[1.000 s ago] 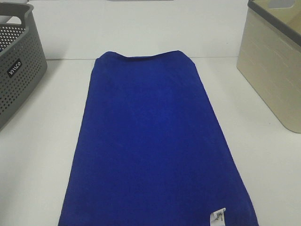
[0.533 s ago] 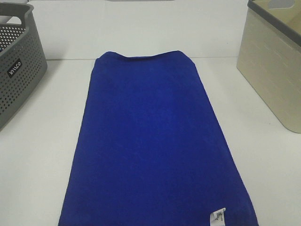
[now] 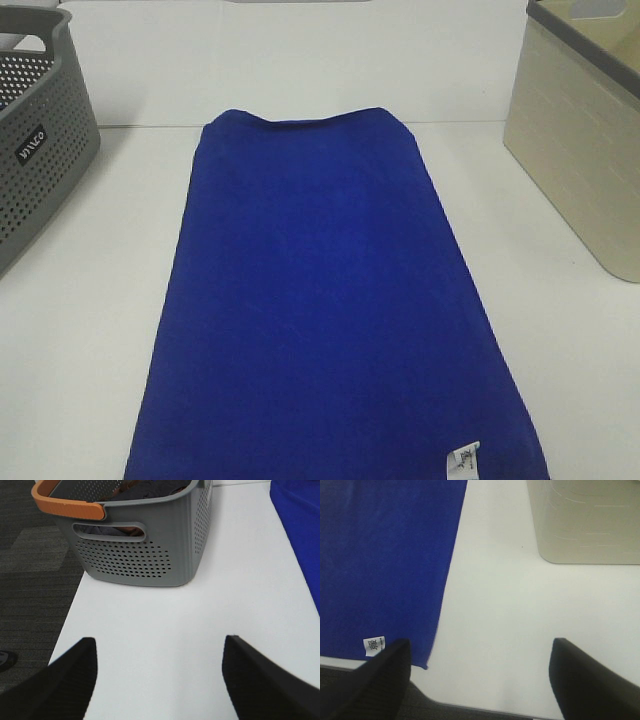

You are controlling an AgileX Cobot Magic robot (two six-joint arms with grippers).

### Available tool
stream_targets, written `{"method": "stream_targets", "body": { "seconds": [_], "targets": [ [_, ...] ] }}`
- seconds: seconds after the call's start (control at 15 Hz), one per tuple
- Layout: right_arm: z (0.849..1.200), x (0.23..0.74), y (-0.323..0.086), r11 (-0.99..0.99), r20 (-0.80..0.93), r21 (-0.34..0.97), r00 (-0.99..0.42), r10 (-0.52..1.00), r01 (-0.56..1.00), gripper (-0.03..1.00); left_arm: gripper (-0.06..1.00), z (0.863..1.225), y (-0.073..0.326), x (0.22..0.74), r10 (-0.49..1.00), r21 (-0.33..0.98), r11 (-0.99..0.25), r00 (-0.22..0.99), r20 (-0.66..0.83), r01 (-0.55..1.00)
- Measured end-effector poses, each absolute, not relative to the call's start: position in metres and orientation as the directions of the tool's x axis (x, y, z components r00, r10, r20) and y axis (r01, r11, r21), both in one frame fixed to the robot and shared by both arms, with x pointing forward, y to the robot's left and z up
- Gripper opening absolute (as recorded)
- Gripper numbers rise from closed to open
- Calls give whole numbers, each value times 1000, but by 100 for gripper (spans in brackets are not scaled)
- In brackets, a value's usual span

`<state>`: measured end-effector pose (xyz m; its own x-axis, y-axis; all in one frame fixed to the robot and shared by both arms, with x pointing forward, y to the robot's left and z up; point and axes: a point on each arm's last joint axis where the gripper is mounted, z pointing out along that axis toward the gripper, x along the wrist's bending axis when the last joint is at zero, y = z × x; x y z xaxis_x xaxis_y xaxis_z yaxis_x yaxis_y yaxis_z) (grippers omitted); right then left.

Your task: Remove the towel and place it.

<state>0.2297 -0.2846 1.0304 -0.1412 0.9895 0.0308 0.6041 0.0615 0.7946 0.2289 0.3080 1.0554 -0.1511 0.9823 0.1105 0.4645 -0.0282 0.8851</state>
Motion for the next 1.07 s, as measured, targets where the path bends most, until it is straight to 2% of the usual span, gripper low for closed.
{"method": "stream_targets", "body": {
  "seconds": [0.4, 0.73, 1.07],
  "targets": [
    [1029, 230, -285, 60, 29, 791, -135, 990, 609, 75, 67, 1055, 308, 229, 983, 886, -23, -150, 104, 464],
    [1029, 230, -285, 61, 27, 791, -134, 991, 609, 75, 67, 1055, 306, 230, 993, 887, -35, -84, 83, 460],
    [1029, 230, -285, 61, 27, 791, -134, 991, 609, 75, 67, 1055, 306, 230, 994, 887, -38, -75, 81, 459]
  ]
}}
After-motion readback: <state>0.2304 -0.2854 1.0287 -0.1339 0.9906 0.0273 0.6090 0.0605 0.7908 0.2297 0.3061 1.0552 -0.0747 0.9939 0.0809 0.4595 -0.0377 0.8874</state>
